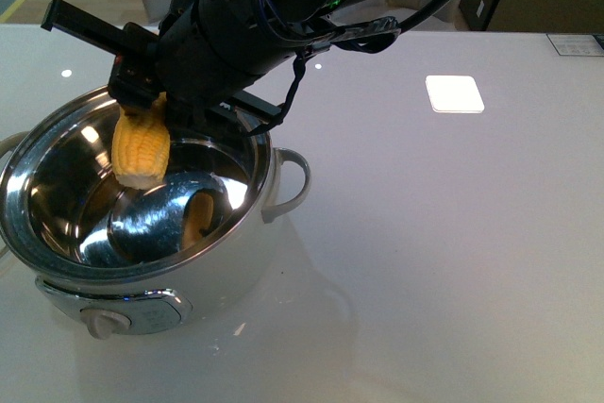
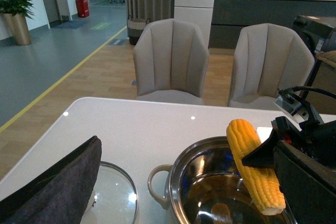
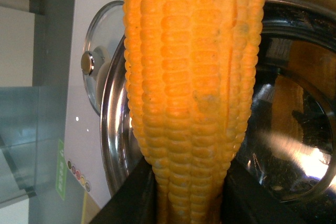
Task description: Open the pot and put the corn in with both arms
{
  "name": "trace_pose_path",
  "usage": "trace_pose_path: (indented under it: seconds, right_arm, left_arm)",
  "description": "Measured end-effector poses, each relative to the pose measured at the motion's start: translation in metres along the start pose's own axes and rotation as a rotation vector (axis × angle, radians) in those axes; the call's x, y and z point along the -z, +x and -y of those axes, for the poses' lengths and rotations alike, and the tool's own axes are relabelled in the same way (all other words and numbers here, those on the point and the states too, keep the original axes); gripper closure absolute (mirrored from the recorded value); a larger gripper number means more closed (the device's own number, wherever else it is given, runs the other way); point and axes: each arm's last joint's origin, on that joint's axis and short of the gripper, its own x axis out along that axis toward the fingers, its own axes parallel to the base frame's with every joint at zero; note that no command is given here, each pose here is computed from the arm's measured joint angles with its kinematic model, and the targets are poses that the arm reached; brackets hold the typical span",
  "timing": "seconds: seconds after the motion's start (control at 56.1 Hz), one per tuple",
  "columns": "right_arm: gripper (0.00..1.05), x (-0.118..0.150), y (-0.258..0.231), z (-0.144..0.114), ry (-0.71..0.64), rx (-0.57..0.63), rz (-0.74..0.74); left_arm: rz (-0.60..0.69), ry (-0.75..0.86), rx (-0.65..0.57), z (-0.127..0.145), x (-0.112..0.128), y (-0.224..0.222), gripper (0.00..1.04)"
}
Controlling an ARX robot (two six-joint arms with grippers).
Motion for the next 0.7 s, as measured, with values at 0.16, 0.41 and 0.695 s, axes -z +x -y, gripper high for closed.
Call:
trace_pose_path:
  seconds: [0.16, 0.41, 0.695]
  right_arm:
    - [0.47, 0.001, 0.000, 0.000, -0.001, 0.000, 0.000]
    - [0.07, 0.009, -0.004, 0.015, 0.025, 0.030, -0.006]
    - [0.09, -0.011, -0.074, 0.039, 0.043, 0.080, 0.205]
  left_arm:
    - [0.000, 0.000, 0.000, 0.000, 0.000, 0.000, 0.07]
    - [0.000, 0.000, 0.000, 0.000, 0.000, 0.000, 0.07]
    - [0.000, 0.000, 0.000, 0.000, 0.000, 0.000, 0.07]
